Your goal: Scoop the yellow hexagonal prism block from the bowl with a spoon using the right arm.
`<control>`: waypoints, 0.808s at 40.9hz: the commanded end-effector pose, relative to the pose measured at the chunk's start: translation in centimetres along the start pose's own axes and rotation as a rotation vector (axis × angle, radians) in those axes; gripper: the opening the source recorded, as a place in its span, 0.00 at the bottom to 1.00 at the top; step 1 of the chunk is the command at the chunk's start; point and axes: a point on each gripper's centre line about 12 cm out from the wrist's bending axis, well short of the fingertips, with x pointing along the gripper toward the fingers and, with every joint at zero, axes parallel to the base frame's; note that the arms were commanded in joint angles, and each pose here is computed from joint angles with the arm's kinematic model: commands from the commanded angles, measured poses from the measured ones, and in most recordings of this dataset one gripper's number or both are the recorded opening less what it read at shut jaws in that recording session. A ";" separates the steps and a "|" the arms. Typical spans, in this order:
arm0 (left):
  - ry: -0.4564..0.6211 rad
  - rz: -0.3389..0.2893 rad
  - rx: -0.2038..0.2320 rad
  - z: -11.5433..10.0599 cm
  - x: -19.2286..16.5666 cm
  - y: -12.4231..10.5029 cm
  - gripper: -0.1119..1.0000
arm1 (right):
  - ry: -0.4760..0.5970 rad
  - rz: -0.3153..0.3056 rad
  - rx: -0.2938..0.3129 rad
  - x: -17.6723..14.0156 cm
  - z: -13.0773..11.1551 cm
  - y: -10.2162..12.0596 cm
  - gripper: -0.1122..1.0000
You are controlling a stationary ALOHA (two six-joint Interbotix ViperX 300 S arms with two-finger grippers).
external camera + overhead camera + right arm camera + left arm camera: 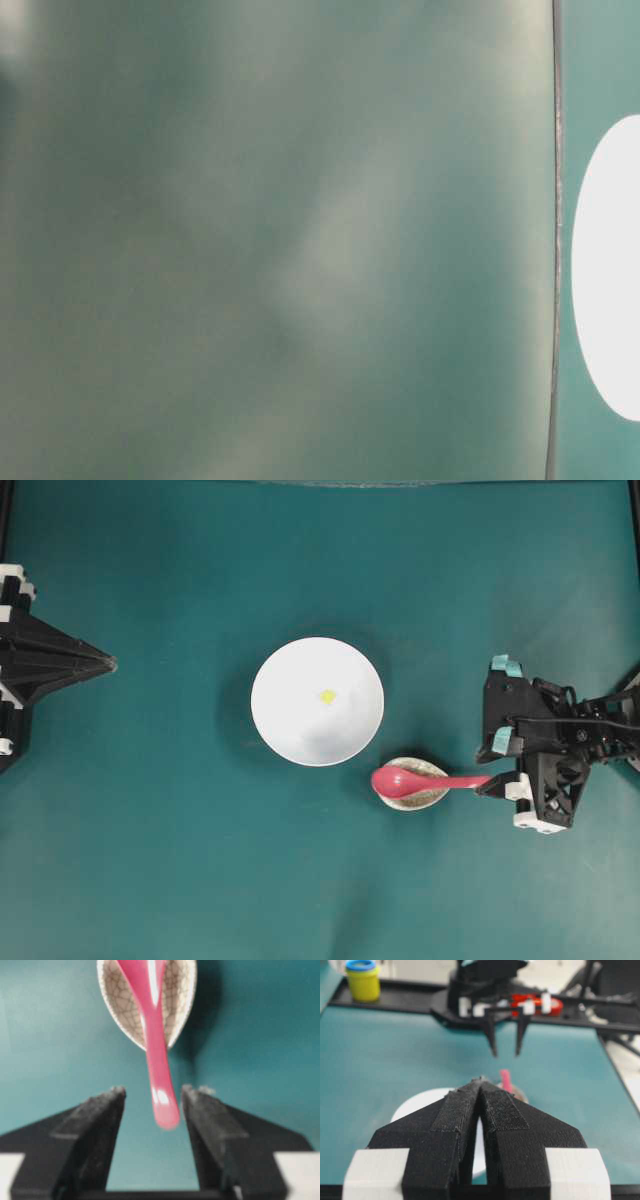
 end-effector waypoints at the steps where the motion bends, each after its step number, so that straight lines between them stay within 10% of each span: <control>1: -0.028 0.000 0.002 1.1 0.3 0.0 0.09 | -0.064 0.024 -0.007 -0.4 1.2 0.5 0.59; 33: -0.035 0.000 0.000 1.2 0.2 0.0 0.09 | -0.757 0.130 -0.110 -2.6 4.9 -1.1 0.59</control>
